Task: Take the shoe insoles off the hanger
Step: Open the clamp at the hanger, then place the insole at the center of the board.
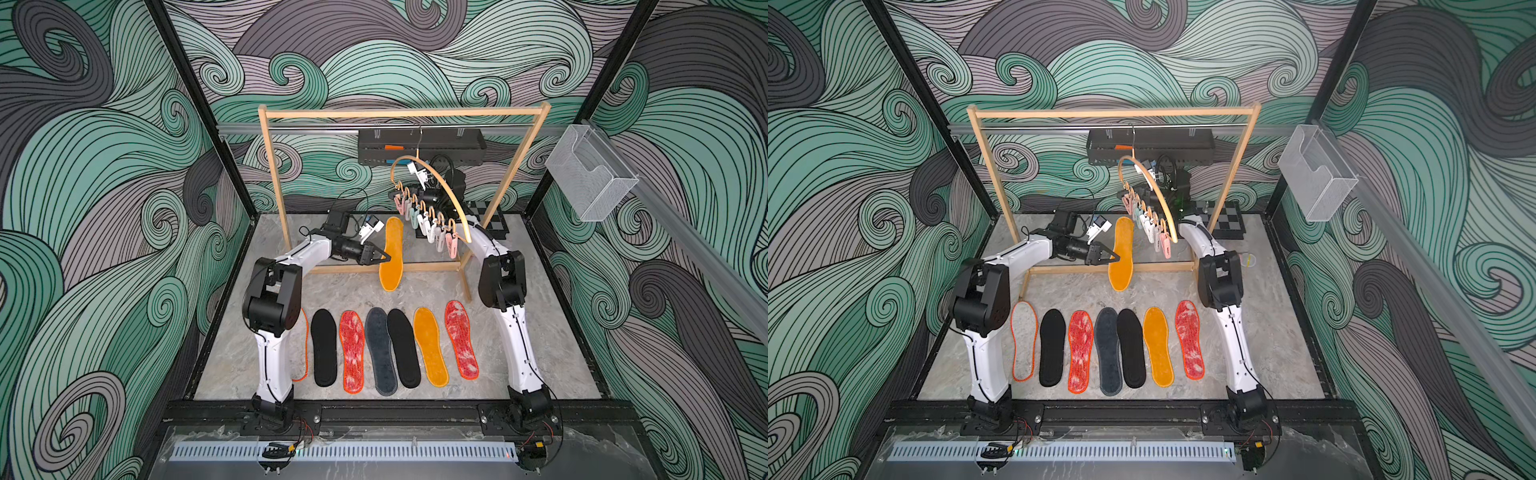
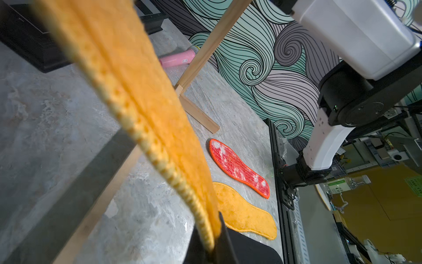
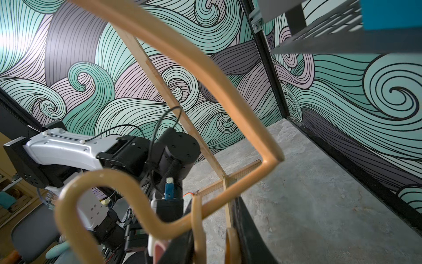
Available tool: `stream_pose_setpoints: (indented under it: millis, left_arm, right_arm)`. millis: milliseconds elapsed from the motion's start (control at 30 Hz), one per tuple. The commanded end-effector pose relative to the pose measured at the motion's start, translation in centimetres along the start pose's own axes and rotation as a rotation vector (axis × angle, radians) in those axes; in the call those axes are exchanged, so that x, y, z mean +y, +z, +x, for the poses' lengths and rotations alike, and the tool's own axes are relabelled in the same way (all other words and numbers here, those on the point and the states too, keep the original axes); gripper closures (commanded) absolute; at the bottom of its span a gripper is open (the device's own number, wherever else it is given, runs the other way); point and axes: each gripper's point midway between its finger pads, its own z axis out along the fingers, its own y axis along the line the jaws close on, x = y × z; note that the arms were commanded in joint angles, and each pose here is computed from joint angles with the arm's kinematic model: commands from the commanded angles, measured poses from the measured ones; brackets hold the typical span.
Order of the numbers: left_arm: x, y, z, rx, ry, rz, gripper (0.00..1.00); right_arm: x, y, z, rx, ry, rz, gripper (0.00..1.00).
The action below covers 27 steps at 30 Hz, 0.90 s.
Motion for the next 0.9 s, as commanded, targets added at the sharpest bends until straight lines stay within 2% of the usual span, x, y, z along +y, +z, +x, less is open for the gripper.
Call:
stream_pose_setpoints:
  millis: [0,100,300,433,667,867]
  left_arm:
    - [-1.0,-2.3,-2.4,-0.072,-0.011,-0.135,1.0]
    - [-1.5,-3.7,-1.9,-0.11,-0.109,-0.246,1.0]
    - [-4.7,-6.3,-1.4,-0.195,-0.234,-0.38,1.0]
    - [-8.6,-8.4,0.1,-0.189,-0.229,-0.444,1.0]
    - [-13.6,-10.9,6.6,-0.097,-0.179,-0.484,1.0]
    - [-14.3,-11.0,11.7,-0.15,-0.166,-0.478,1.0]
  right_arm:
    - [-1.9,0.0,1.4,0.0,0.038,0.03,0.89]
    - [-2.4,-0.3,1.6,-0.003,0.041,0.039,0.89]
    - [-2.9,-0.3,1.7,-0.008,0.054,0.049,0.88]
    - [-3.0,-0.4,1.7,-0.011,0.062,0.054,0.87]
    - [-3.1,-0.5,1.8,-0.011,0.077,0.058,0.85]
    - [-2.9,-0.6,1.5,-0.014,0.071,0.063,0.83]
